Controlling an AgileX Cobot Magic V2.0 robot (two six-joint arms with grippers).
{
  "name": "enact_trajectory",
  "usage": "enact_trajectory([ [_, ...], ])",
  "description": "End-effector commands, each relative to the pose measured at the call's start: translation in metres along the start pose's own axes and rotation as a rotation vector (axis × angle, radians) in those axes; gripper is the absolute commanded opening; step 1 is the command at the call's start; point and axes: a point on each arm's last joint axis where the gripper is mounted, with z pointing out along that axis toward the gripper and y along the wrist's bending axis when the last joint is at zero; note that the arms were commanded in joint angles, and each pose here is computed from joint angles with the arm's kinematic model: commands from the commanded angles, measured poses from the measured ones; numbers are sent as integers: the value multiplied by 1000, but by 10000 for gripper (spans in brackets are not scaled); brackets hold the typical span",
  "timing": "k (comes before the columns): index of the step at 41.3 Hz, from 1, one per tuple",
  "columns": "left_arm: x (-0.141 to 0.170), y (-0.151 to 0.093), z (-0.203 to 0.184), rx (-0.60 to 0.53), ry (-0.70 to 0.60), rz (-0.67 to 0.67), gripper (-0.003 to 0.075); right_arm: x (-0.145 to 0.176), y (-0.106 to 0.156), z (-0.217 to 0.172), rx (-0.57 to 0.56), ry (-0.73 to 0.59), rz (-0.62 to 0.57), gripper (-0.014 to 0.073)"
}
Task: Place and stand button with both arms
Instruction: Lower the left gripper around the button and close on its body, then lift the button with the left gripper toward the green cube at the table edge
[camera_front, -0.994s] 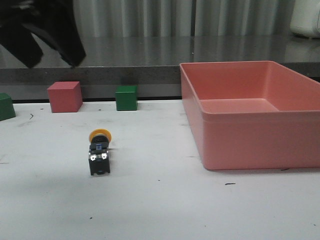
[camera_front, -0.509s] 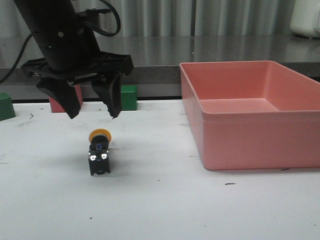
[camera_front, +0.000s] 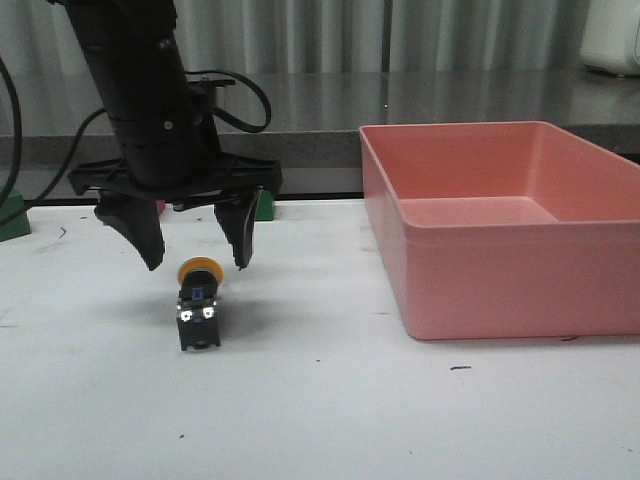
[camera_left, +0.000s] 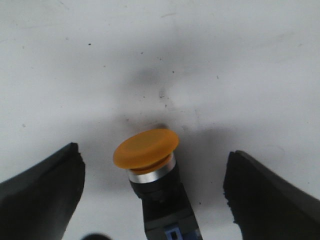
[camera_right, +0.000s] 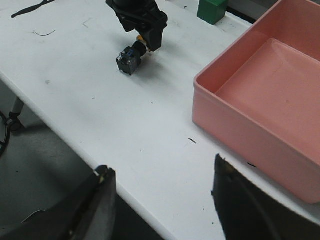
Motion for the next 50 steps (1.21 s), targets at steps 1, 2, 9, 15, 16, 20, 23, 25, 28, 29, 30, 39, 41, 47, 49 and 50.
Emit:
enact_trajectory([
  [1,-11,-5,-19,24,-74,-23,557,-12,-1,-5,4,-85,-10,447],
  [2,-11,-5,-16,22,-68,-23,557,-12,-1,-5,4,-85,-10,447],
  [9,-9,-5,-6,11,-36,-32,549,-12,-1,-5,4,-85,-10,447],
  [15,-9,-4,-4,7,-24,-46,544,-12,-1,-5,4,-85,-10,447],
  [16,-9,-4,-4,7,-24,-46,544,-12,-1,-5,4,-85,-10,447],
  [20,-9,-4,-4,12,-22,-51,544,-12,-1,-5,4,-85,-10,447],
  [23,-8,-5,-4,22,-11,-63,544,-12,-1,-5,4,-85,-10,447],
  [25,-8,-5,-3,21,-9,-63,544,-12,-1,-5,4,-85,-10,447],
  [28,-7,-6,-1,23,-3,-67,527,-12,-1,-5,4,-85,-10,447],
  [29,-7,-6,0,26,1,-70,511,-12,-1,-5,4,-85,-10,447],
  [30,-7,-6,1,24,5,-70,497,-12,-1,-5,4,-85,-10,447],
  [39,-6,-7,3,28,7,-72,346,-12,-1,-5,4,-85,-10,447],
  [41,-6,-7,3,28,5,-72,316,-12,-1,-5,4,-85,-10,447],
  [47,-6,-7,3,27,9,-72,236,-12,-1,-5,4,-85,-10,447],
  [49,-6,-7,3,24,8,-69,209,-12,-1,-5,4,-85,-10,447],
  [50,-6,-6,3,22,8,-67,197,-12,-1,-5,4,-85,-10,447],
])
